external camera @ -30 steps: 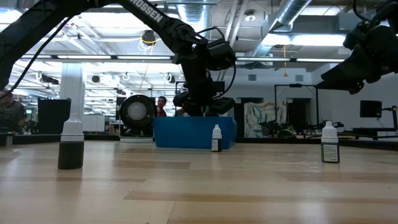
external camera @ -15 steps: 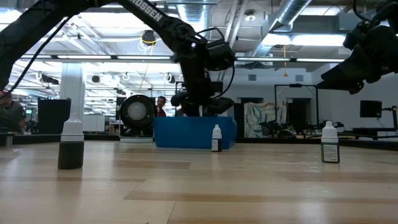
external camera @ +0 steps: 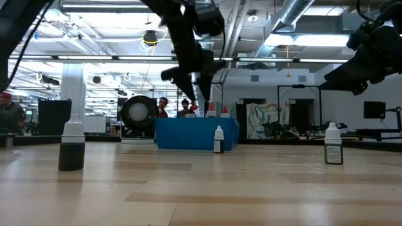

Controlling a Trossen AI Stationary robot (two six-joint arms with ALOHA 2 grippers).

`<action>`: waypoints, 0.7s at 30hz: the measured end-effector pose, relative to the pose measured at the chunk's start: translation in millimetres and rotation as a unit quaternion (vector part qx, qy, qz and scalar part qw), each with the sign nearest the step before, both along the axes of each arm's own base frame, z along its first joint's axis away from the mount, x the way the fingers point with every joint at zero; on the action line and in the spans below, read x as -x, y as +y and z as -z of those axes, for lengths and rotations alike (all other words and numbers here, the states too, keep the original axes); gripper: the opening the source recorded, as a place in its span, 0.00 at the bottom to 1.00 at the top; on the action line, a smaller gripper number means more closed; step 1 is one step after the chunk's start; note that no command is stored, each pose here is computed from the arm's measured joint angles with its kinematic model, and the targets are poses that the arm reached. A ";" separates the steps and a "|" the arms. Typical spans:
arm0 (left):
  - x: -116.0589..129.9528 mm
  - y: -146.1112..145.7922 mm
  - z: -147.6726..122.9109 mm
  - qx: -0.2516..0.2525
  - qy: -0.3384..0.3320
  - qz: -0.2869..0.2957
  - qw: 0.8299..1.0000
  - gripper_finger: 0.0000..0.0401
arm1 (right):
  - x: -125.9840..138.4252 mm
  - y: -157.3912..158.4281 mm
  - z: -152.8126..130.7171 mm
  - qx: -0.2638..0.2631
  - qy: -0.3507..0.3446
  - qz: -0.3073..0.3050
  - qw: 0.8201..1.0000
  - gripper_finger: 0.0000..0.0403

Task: Pick & Place food coloring
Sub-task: Put the small black food coloring bottle into the blue bin

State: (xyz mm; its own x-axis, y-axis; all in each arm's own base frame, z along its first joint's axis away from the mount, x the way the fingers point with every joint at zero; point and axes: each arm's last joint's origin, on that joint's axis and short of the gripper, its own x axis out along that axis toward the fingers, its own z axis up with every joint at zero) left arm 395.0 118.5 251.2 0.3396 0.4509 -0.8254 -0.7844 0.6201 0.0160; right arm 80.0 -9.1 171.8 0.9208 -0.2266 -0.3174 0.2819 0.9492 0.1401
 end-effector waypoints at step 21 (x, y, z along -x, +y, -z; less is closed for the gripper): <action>39.1 -111.1 -59.1 0.016 -0.014 0.017 1.000 0.56 | 0.0 0.1 0.0 -0.067 -0.016 0.022 0.997 0.51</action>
State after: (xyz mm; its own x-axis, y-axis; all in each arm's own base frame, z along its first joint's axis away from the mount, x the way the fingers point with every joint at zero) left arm 355.9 7.4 310.3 0.3780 0.4117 -0.8292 -0.7622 0.6469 -0.0263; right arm 80.0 -9.1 171.8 0.9213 -0.2247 -0.3175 0.3162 0.9079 0.2751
